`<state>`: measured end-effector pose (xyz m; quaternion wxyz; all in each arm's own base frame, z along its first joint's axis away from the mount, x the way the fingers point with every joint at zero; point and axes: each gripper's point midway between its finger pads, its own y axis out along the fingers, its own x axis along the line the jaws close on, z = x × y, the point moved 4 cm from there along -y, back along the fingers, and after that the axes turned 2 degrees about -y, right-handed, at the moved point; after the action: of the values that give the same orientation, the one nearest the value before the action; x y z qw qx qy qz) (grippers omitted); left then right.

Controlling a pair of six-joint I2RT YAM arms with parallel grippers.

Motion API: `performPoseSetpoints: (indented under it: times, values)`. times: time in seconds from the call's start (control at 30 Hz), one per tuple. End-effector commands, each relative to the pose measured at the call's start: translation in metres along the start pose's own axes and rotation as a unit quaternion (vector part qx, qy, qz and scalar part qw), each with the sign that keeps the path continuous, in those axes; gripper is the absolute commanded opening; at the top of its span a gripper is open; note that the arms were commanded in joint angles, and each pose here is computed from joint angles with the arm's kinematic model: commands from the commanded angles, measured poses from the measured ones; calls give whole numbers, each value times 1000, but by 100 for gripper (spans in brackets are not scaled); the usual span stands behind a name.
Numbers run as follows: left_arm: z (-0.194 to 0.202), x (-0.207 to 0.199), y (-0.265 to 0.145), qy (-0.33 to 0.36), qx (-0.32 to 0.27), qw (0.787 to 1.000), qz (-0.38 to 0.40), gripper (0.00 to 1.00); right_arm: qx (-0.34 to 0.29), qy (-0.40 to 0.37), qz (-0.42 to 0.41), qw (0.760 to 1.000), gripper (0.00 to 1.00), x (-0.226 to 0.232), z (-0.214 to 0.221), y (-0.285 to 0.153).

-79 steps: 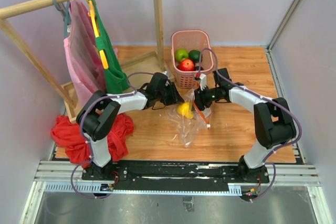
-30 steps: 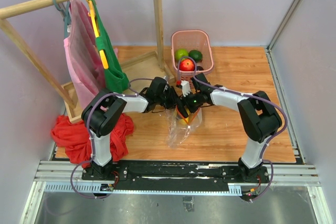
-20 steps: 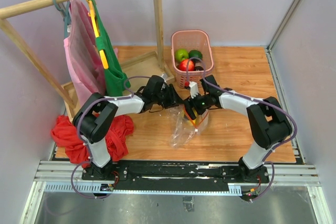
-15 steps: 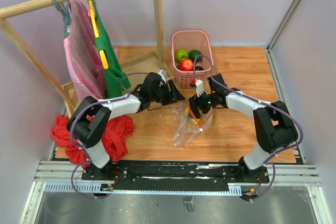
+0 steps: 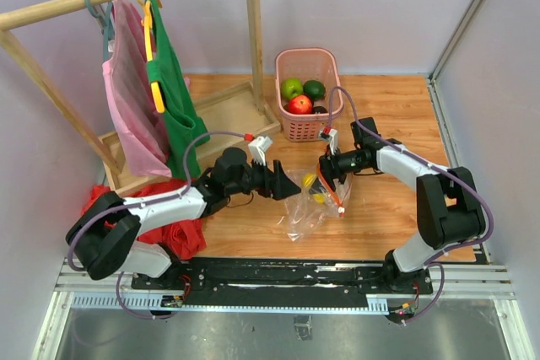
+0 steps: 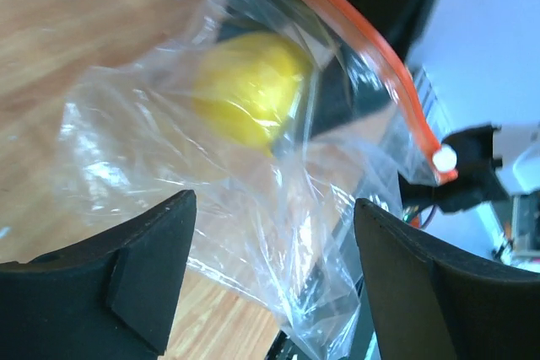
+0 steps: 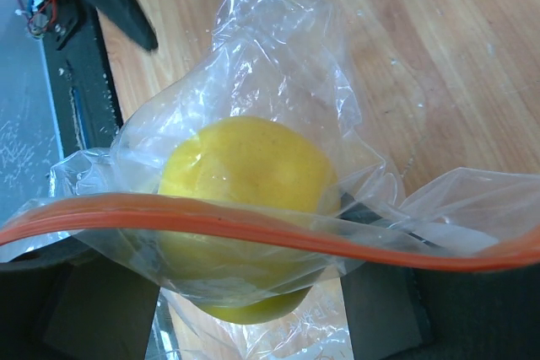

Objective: Open the zip-top bag and remove the fake food
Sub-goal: Pick up the fake fruit from the zipper food storage bag.

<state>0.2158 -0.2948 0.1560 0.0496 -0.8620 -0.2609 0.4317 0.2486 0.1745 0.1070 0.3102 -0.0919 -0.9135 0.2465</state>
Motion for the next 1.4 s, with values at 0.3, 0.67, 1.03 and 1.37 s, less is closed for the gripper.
performPoseSetpoints:
  times: [0.3, 0.67, 1.03, 1.37]
  values:
    - [24, -1, 47, 154, 17, 985, -73, 79, -24, -15, -39, 999, 19, 14, -10, -5]
    - [29, 16, 37, 137, 26, 983, -120, 0, -17, -39, -9, 999, 18, 12, -4, -11]
    - [40, 49, 9, 55, 20, 986, -159, 0, -20, -72, -23, 997, 17, 21, -1, -16]
    - [54, 57, 7, 25, 45, 988, -147, 0, -41, -60, 0, 997, 17, 14, -9, -29]
